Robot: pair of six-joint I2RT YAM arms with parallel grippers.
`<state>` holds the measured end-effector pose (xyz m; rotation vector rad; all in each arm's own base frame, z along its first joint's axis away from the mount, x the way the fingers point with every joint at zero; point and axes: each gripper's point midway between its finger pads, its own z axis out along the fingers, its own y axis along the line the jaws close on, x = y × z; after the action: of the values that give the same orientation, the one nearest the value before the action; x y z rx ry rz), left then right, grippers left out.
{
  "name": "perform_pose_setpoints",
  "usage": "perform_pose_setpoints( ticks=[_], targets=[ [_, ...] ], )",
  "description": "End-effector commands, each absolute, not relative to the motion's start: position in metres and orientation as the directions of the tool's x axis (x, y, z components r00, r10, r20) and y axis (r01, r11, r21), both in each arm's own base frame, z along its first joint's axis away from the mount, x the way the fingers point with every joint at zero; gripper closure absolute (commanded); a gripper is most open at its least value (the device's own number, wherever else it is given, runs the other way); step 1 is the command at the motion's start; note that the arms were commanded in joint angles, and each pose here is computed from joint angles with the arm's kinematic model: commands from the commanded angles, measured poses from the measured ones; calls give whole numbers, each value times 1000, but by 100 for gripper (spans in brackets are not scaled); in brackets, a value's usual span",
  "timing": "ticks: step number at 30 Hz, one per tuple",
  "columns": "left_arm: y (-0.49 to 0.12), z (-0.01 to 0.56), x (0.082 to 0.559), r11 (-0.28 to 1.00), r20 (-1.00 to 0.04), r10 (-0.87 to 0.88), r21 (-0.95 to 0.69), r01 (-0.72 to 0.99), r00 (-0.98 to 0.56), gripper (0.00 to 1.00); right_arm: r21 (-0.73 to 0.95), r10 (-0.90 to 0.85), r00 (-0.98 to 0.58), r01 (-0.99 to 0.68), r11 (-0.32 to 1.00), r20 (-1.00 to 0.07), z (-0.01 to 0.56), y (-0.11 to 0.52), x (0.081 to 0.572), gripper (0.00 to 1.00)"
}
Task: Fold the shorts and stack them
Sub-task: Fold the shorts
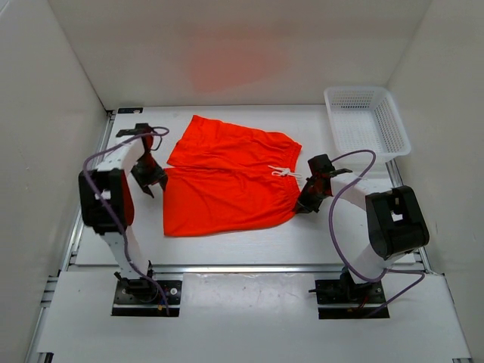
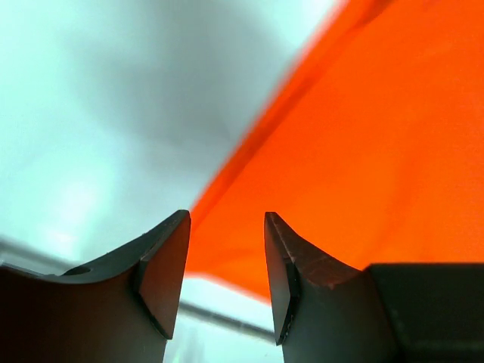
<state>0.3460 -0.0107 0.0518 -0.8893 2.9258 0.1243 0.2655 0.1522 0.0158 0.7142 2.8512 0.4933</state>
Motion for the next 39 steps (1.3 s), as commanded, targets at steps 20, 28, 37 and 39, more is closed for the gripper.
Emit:
perform_pose_setpoints(
  ticks=[20, 28, 37, 39],
  targets=[
    [-52, 22, 203, 694, 111, -711, -45, -718, -694, 35, 341, 435, -891, 371, 864, -133, 27, 153, 268, 87],
    [-43, 7, 225, 698, 74, -715, 18, -716, -695, 84, 298, 434, -886, 376, 877, -161, 23, 139, 256, 86],
    [-40, 32, 213, 707, -18, -707, -24, -707, -707, 90, 306, 427, -887, 363, 880, -175, 25, 131, 234, 100],
    [-38, 40, 211, 707, -37, -707, -29, -707, -706, 90, 298, 426, -889, 367, 881, -166, 28, 127, 223, 100]
  ],
)
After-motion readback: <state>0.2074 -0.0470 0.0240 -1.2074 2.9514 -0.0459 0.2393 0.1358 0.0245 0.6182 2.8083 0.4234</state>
